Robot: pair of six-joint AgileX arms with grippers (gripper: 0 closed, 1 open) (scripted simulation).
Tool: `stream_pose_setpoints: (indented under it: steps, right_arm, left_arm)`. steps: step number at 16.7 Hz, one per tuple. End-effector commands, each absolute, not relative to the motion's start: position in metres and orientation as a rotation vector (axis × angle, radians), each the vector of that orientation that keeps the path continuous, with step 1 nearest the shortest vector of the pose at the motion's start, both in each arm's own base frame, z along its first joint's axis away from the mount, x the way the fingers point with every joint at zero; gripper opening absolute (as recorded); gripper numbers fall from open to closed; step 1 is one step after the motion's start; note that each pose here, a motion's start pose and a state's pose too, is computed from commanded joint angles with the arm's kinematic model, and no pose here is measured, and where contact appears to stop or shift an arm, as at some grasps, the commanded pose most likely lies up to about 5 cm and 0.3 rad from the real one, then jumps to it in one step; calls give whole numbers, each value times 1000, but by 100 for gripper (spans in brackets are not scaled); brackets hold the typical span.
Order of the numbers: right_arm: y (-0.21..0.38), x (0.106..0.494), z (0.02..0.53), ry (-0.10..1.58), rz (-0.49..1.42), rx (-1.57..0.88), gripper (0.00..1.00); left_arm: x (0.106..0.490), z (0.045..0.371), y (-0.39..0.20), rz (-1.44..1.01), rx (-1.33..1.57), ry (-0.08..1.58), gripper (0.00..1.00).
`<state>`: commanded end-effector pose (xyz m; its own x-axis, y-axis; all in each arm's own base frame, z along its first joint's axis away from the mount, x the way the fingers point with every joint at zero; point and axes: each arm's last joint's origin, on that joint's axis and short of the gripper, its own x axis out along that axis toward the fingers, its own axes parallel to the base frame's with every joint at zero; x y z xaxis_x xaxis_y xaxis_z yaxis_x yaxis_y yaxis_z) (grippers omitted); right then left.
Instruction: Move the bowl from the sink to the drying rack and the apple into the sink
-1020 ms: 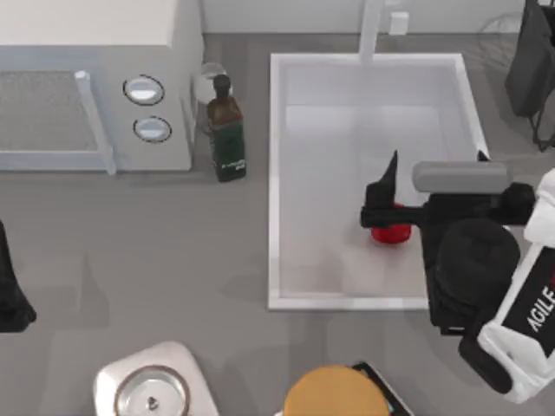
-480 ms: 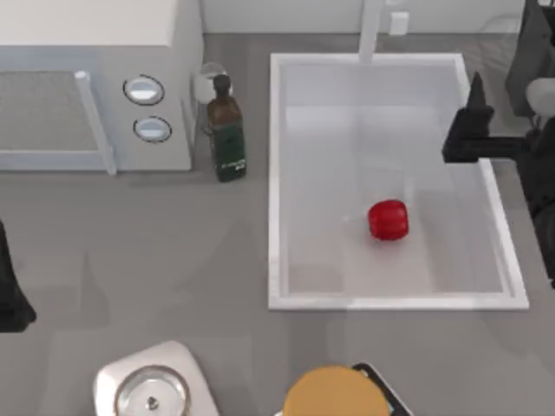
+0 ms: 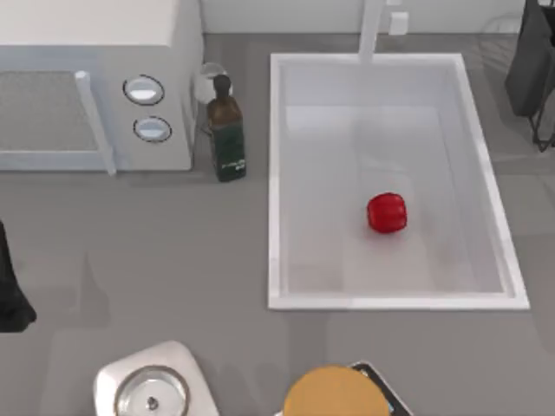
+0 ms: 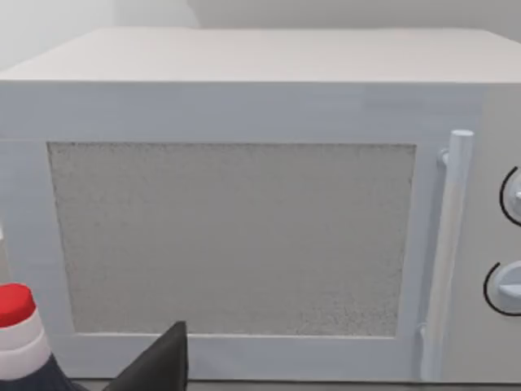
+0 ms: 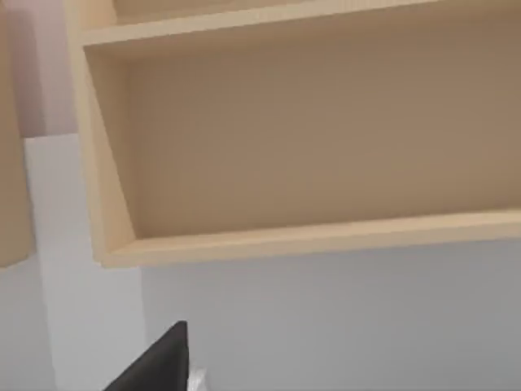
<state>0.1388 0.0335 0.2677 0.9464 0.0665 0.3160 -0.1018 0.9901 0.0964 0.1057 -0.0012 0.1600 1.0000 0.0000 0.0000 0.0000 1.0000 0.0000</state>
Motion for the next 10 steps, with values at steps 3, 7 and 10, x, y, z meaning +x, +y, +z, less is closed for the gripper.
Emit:
stream_pose_setpoints:
  steps: [3,7,10]
  right_arm:
    - [18,111,245,-265,102,109,100]
    - [5,104,186,-88,58,51,100]
    - [-1,106,161,-4,3,2,100]
  left_arm:
    - [106,160,-1,0,0,0,100]
    - [106,160,-1,0,0,0,100]
    - [106,160,-1,0,0,0,100]
